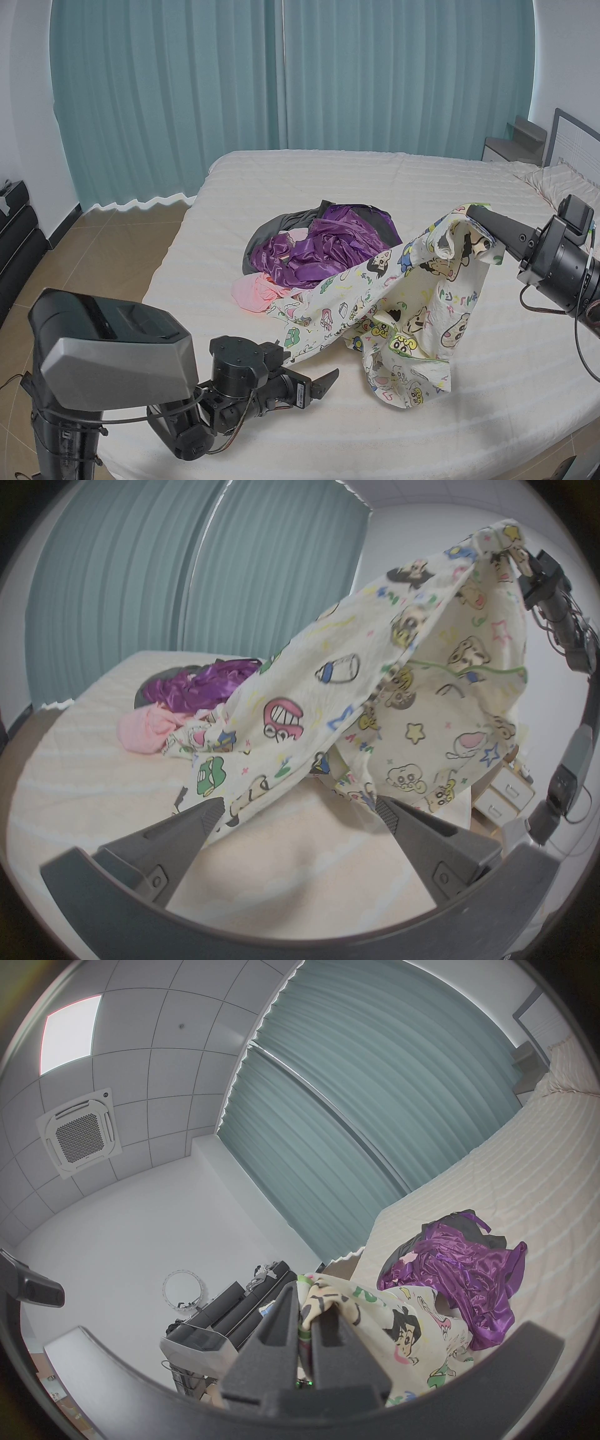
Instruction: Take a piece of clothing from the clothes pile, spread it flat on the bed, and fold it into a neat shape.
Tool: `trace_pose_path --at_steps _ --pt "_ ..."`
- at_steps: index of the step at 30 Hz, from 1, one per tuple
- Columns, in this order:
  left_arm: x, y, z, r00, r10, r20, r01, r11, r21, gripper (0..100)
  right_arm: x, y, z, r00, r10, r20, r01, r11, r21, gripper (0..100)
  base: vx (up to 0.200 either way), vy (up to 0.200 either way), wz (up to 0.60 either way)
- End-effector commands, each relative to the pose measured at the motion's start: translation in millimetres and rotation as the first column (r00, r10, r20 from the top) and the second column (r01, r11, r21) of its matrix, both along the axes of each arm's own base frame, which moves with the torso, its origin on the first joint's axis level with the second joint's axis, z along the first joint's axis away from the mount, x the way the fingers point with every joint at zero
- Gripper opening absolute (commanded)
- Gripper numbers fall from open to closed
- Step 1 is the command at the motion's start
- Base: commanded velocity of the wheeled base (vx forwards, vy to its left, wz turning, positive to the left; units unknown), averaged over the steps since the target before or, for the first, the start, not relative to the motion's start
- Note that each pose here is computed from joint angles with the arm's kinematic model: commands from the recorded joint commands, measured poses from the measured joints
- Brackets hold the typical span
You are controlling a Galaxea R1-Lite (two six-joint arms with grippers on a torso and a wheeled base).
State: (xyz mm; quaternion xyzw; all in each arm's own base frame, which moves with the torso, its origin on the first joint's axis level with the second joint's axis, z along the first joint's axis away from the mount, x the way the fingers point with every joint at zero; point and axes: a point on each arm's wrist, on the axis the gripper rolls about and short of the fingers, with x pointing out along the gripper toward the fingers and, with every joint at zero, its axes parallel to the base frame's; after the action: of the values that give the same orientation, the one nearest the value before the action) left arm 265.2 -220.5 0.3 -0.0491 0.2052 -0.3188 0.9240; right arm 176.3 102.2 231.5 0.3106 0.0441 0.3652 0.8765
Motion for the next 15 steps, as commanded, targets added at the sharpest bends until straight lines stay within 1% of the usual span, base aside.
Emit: trace_pose_path --at_steps 1,2,5,15 --pt "9.3 -5.0 -20.2 0.999 0.019 -0.028 -0.019 1.000 0.005 100 2.4 1.5 2.9 1.000 0.001 0.007 -0.001 1.000 0.004 0 0.000 0.000 0.00" --pt "16.4 -2.2 -18.4 0.999 0.037 -0.016 -0.037 0.999 -0.003 100 2.4 0.8 2.8 1.000 -0.002 0.007 0.002 1.000 0.004 0 0.000 0.000 0.00" --pt "23.5 0.7 -18.7 0.998 0.055 -0.008 -0.055 0.998 -0.008 100 1.8 0.5 3.9 1.000 -0.002 0.011 0.002 1.000 0.006 0 0.000 0.000 0.00" --pt "49.3 1.6 -46.1 0.995 0.096 -0.020 -0.097 0.995 -0.011 100 1.1 0.1 8.7 1.000 -0.002 0.029 0.002 1.000 0.016 0 0.000 0.000 0.00"
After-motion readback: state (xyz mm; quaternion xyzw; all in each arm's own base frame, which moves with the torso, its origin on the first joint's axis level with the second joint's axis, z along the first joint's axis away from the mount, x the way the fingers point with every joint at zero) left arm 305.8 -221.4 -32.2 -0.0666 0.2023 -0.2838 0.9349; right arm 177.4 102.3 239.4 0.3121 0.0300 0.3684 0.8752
